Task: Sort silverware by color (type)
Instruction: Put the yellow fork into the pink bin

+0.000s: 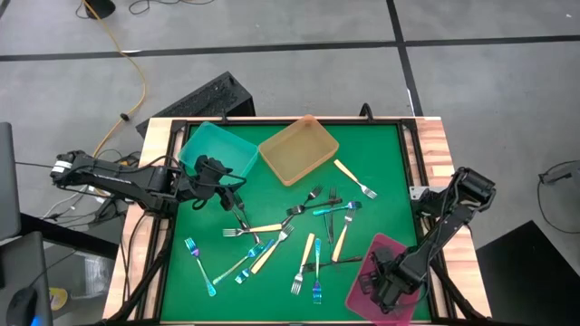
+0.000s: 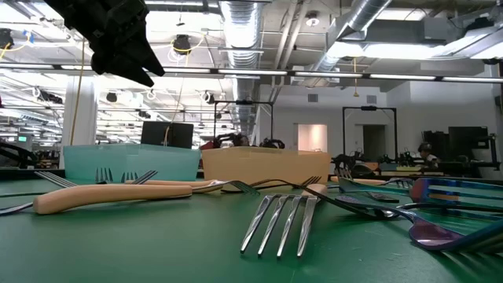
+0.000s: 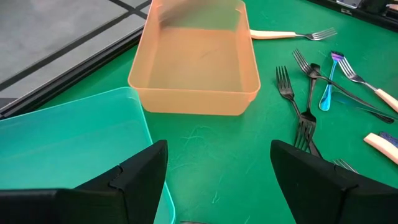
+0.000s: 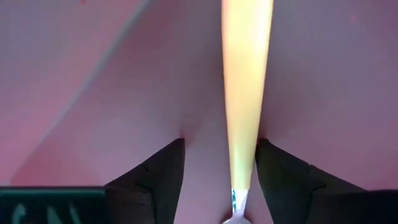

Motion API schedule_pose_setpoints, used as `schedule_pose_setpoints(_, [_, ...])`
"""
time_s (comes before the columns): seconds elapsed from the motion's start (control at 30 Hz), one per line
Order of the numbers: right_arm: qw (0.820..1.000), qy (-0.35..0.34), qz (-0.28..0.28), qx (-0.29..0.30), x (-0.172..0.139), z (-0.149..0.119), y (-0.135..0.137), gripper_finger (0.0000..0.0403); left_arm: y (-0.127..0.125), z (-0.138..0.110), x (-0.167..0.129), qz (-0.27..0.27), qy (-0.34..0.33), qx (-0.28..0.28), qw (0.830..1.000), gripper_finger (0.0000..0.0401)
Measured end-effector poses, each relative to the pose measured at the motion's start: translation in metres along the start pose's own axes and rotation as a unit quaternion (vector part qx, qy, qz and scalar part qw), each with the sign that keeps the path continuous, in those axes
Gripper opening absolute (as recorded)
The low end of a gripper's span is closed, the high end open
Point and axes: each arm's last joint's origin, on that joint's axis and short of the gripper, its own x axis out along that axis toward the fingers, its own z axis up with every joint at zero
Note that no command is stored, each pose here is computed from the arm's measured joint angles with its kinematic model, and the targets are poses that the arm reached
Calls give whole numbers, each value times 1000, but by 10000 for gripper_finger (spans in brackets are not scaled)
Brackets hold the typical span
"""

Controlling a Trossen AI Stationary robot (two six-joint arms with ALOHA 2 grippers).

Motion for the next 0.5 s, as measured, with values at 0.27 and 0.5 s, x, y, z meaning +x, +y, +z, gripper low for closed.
schedule_pose_setpoints(0.27, [1000,0,-1,-3,-1,2,1,219,0,0,0,0,0,1,1000,267])
schedule_pose_setpoints(0.5, [1000,0,0,-3,-1,2,1,219,0,0,0,0,0,2,1000,267])
